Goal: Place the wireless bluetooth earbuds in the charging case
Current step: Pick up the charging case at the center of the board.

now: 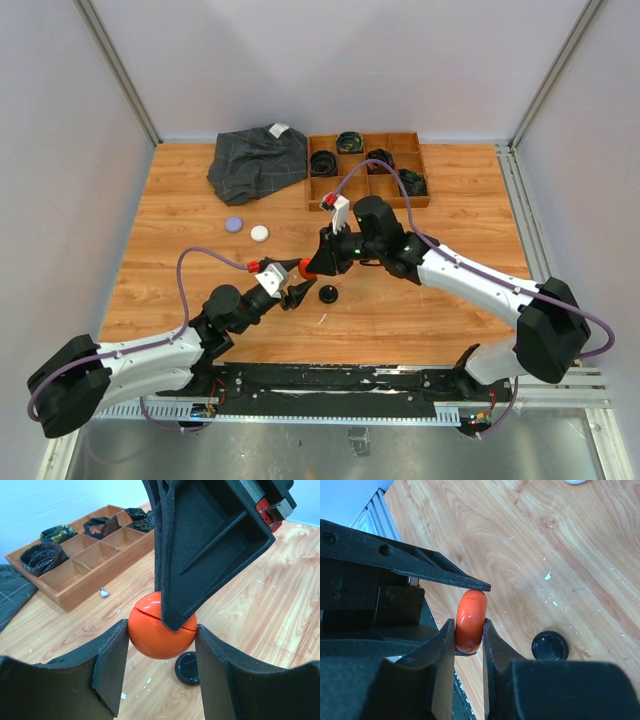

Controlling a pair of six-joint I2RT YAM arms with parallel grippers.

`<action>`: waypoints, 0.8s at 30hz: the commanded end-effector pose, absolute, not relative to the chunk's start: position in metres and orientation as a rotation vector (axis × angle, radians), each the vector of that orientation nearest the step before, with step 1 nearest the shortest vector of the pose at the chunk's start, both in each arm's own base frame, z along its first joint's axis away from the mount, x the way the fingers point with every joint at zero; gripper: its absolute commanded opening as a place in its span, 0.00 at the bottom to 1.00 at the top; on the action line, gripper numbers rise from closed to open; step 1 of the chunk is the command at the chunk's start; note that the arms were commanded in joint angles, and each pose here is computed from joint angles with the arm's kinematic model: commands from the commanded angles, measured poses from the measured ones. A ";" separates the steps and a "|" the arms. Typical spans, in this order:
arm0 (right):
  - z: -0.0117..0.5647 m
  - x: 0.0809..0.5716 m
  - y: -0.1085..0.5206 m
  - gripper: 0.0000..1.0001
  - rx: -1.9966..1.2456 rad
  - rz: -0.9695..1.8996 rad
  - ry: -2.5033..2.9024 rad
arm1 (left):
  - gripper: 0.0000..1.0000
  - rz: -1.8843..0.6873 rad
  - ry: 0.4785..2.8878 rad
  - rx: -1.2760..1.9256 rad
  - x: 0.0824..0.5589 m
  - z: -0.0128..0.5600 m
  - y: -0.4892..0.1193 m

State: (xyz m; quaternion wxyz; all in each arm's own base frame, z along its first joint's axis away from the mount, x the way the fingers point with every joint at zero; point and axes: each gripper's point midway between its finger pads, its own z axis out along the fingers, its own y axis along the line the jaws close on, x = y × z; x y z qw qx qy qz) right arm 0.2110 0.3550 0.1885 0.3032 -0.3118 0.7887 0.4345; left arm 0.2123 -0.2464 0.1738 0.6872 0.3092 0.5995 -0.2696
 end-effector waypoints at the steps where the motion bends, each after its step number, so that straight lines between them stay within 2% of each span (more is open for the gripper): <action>1: 0.203 0.213 0.359 0.12 -0.872 1.178 2.039 | 0.59 -0.651 1.256 0.723 0.203 0.190 -0.255; 4: 0.209 0.212 0.354 0.06 -0.930 1.144 2.018 | 0.64 -0.695 1.231 0.786 0.192 0.188 -0.260; 10: 0.222 0.213 0.335 0.04 -1.060 1.036 1.941 | 0.81 -0.700 1.234 0.822 0.188 0.186 -0.262; 24: 0.230 0.194 0.316 0.04 -1.397 0.949 1.735 | 0.85 -0.894 1.125 0.985 0.166 0.209 -0.269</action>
